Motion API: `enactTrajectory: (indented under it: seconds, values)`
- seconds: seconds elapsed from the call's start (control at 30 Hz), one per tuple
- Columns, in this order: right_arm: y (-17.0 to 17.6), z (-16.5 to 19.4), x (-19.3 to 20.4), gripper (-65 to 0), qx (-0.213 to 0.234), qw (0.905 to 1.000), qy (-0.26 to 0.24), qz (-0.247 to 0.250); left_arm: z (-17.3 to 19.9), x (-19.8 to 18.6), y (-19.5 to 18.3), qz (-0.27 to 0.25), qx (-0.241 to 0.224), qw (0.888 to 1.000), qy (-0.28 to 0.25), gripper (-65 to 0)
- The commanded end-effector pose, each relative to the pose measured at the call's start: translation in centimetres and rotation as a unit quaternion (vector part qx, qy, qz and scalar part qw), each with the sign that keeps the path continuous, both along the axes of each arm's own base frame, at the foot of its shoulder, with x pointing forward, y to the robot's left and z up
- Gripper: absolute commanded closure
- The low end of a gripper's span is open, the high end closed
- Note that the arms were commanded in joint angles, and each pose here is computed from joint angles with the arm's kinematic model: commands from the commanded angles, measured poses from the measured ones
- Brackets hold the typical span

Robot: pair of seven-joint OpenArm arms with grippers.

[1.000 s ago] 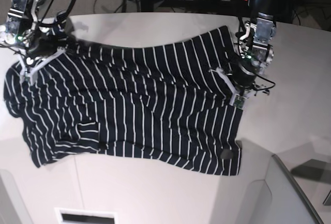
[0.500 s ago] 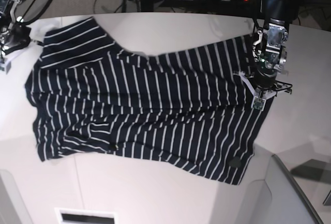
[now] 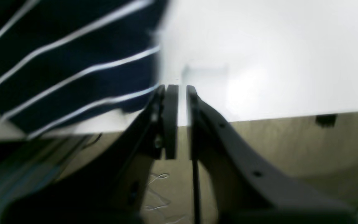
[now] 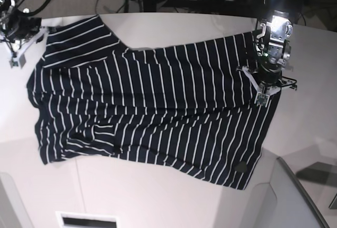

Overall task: Layout the t-shirt on the table in an organized manner, then fold the t-shirt properly
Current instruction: 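Grasp the shirt edge with the left gripper and drag it toward the robot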

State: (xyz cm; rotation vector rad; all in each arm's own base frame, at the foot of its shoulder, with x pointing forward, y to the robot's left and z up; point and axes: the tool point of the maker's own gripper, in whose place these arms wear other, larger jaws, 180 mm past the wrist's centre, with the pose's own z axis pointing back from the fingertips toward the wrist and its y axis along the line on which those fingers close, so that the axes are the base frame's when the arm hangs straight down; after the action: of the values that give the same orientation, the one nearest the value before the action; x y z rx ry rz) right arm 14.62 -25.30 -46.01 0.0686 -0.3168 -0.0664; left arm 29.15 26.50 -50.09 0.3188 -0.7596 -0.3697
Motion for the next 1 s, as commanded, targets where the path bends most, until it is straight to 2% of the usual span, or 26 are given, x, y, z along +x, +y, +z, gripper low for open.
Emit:
enactTrajectory:
  seconds: [0.0, 0.1, 0.17, 0.23, 0.37, 0.53, 0.77, 0.97]
  values:
    - [0.0, 0.6, 0.6, -16.2, 0.005, 0.9998, -0.016, 0.014, -2.4, -3.1, -0.7, -0.005, -0.008, 0.997, 0.078, 0.0]
    - [1.2, 0.8, 0.5, -32.9, 0.033, 0.9981, -0.026, 0.046, -1.7, -2.5, -1.1, -0.011, -0.007, 0.998, 0.065, 0.0]
    - [0.6, 1.2, 0.3, -43.2, 0.047, 0.9976, -0.040, 0.032, -1.4, -2.2, -1.1, -0.012, -0.007, 0.998, 0.061, 0.0]
    - [0.0, 1.1, 0.1, -49.8, 0.066, 0.9966, -0.050, 0.003, -1.1, -1.9, -1.2, -0.013, -0.007, 0.998, 0.055, 0.0]
    - [0.3, -0.3, -0.7, -51.0, 0.116, 0.9916, -0.047, -0.031, -0.7, -1.8, -1.0, -0.008, -0.004, 0.998, 0.060, 0.0]
    - [0.5, -1.9, -0.8, -50.9, 0.168, 0.9830, -0.041, -0.061, 1.4, -0.2, -1.5, -0.012, 0.001, 0.999, 0.038, 0.0]
    - [0.9, -2.3, -0.8, -50.7, 0.177, 0.9815, -0.035, -0.065, 3.5, 0.8, -2.1, -0.018, 0.006, 1.000, 0.017, 0.0]
    - [1.1, -2.2, -0.7, -50.7, 0.178, 0.9814, -0.036, -0.062, 3.4, 0.5, -2.0, -0.017, 0.009, 1.000, 0.021, 0.0]
